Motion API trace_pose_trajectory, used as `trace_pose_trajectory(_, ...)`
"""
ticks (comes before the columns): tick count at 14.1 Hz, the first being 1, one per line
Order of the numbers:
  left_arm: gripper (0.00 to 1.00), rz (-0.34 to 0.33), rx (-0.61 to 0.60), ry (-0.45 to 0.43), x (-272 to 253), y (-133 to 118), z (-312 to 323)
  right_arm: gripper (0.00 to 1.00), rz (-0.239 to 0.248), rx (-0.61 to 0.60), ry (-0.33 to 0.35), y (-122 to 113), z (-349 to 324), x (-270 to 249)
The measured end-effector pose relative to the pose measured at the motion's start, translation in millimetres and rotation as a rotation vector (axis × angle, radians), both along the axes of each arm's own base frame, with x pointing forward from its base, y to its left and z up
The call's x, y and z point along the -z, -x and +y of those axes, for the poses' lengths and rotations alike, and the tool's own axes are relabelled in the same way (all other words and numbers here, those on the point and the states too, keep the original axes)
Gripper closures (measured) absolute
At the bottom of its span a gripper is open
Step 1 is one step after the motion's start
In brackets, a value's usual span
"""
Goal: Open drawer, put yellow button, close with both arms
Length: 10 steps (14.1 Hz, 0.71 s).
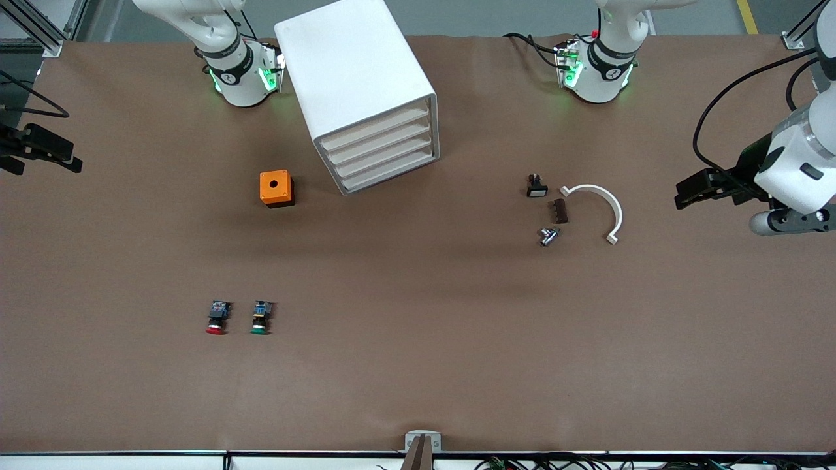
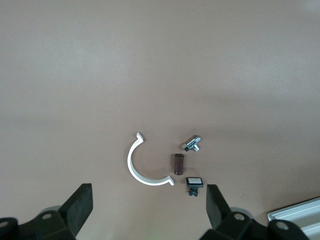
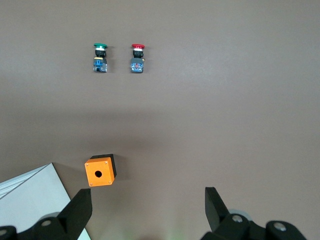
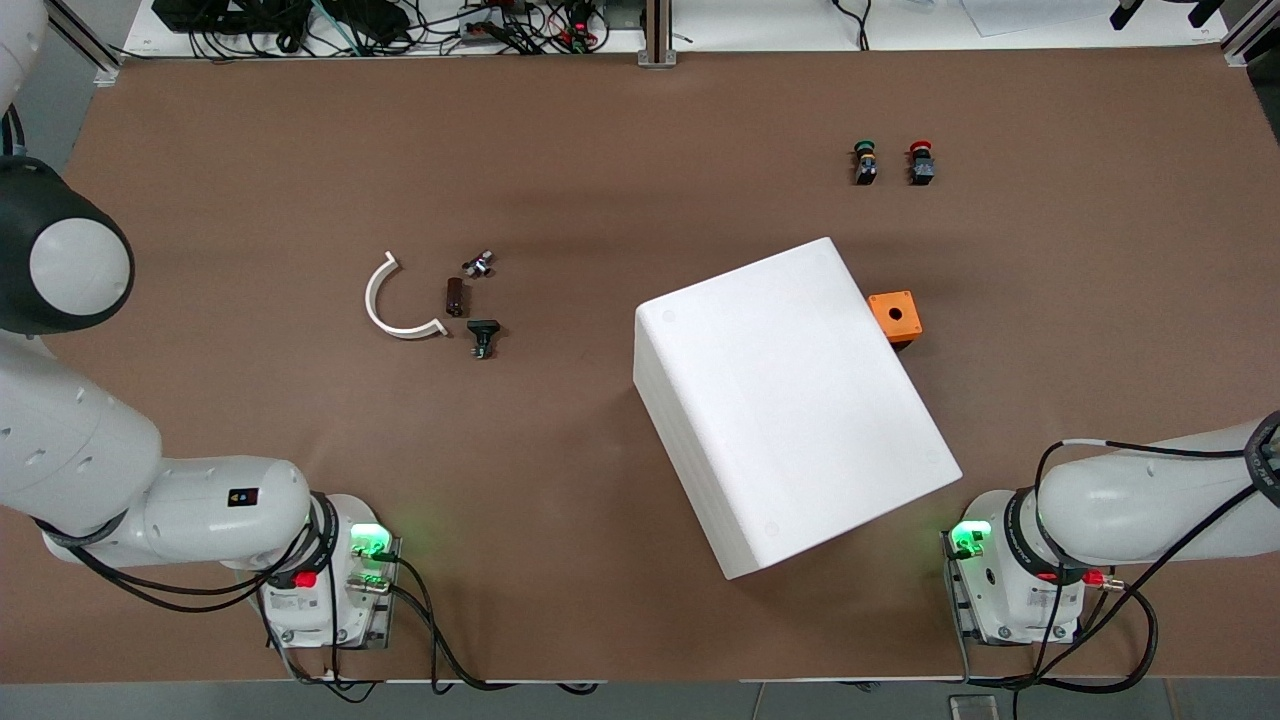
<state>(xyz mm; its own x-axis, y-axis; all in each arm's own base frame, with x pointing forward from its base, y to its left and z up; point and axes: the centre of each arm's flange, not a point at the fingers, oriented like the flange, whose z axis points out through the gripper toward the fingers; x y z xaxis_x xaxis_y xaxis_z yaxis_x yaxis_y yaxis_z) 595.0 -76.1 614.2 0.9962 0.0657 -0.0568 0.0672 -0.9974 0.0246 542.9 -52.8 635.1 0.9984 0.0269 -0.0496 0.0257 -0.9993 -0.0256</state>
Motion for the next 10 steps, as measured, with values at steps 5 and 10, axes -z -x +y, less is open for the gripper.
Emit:
trace_pose_trajectory(5,0.00,-0.001,0.002,-0.019,-8.3,22.9,8.7,0.00,-0.009,-0.012,0.000,-0.3,-6.9,-0.8)
trace_pose_trajectory(10,0.00,-0.023,0.009,-0.026,-10.7,41.2,3.8,0.00,-0.015,0.006,0.002,0.4,-17.5,-1.2)
